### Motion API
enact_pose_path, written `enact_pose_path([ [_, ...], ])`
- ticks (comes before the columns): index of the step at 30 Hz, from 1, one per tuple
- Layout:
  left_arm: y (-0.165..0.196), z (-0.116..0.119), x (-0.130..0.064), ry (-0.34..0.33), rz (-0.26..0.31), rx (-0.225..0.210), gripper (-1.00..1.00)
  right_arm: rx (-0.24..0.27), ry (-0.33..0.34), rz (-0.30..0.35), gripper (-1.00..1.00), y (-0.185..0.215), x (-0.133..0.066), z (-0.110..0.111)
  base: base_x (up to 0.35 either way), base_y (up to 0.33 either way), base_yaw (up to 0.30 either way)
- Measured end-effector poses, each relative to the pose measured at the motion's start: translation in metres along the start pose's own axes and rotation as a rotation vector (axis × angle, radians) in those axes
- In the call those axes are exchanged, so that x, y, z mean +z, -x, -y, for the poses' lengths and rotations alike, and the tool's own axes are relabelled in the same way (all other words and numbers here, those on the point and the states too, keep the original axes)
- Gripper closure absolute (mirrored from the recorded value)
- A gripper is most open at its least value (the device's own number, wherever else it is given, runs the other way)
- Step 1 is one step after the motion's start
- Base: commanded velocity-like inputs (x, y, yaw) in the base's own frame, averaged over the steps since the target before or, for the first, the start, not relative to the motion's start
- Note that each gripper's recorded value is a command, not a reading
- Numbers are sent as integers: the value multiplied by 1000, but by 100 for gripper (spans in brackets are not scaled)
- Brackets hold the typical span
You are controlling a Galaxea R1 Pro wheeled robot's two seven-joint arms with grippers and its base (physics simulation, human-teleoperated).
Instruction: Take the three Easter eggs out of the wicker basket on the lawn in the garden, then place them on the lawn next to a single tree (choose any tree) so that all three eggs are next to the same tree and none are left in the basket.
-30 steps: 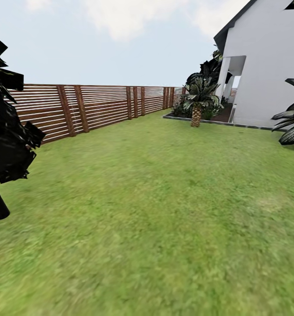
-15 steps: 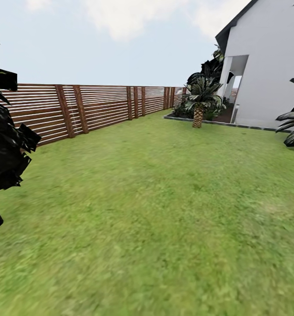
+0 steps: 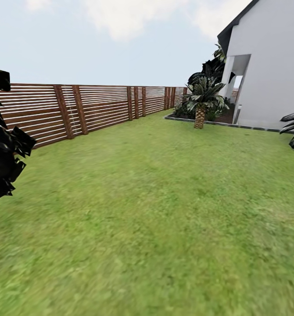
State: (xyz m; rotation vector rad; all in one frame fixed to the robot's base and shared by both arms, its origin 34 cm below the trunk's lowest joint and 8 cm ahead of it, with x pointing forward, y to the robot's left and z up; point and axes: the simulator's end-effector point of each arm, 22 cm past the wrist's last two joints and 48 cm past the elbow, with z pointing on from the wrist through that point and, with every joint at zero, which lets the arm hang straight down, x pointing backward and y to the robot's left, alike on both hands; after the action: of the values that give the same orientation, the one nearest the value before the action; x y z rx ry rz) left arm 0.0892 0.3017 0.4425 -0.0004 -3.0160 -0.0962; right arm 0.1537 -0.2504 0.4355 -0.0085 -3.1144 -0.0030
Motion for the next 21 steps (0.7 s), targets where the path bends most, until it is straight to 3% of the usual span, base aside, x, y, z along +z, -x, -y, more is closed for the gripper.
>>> enact_pose_path([
  [21, 0, 0, 0, 0, 0, 0, -100, -2, 1, 0, -100, 0, 0, -1, 324, 86, 0],
])
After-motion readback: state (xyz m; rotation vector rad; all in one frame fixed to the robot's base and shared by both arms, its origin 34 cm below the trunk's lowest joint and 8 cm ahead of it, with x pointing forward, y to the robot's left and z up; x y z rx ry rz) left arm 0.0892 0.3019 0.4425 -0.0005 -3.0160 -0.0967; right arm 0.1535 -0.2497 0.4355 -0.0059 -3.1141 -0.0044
